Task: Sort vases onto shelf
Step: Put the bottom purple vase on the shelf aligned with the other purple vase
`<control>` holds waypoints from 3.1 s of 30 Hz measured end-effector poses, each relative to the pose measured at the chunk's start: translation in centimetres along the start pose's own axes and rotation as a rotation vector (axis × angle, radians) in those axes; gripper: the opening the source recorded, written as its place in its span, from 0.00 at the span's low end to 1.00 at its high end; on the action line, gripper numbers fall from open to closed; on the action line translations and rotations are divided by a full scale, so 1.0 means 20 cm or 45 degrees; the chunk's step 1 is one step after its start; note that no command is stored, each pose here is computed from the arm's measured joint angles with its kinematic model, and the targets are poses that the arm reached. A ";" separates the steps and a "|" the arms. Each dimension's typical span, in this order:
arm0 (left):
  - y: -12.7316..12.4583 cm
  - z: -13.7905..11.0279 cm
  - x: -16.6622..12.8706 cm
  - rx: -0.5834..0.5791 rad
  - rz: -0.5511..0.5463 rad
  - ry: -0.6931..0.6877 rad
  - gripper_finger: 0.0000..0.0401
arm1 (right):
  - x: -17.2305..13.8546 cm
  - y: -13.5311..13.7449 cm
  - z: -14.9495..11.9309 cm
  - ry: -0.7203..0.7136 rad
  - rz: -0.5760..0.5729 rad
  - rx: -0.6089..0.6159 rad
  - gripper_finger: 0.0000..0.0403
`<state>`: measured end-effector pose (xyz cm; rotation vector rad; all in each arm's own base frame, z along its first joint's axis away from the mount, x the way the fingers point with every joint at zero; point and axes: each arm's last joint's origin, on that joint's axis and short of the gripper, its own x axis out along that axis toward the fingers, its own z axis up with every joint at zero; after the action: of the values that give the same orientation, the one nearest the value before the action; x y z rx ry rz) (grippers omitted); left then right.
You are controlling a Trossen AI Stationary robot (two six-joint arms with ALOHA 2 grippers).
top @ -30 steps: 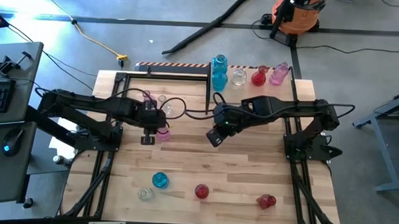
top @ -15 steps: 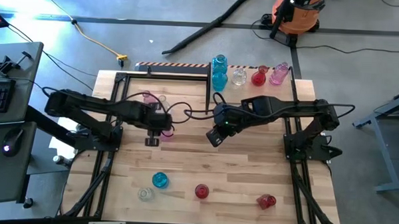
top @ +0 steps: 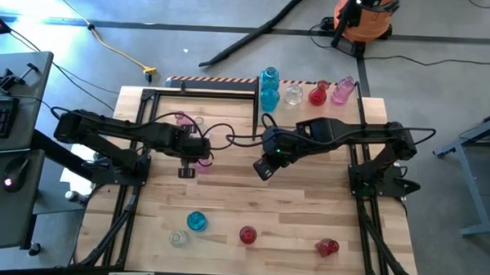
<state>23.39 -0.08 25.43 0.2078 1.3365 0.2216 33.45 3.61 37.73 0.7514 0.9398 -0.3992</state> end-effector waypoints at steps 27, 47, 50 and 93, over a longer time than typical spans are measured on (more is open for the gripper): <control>-0.05 0.04 -0.09 0.037 -0.079 -0.091 0.05 | 0.00 0.00 0.00 0.027 0.021 -0.075 0.34; -0.01 0.16 -0.35 -0.016 -0.099 -0.348 0.06 | 0.00 0.04 0.05 -0.234 -0.011 -0.405 0.60; 0.00 0.18 -0.39 -0.031 -0.102 -0.396 0.06 | 0.01 0.07 0.08 -0.322 0.031 -0.495 0.60; -0.07 0.27 -0.58 -0.152 -0.176 -0.726 0.06 | 0.34 0.22 0.16 -0.414 0.192 -0.769 0.60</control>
<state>26.25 -4.70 37.09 0.0678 0.7644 0.1114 41.59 4.37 34.94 0.1913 0.6385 -0.0845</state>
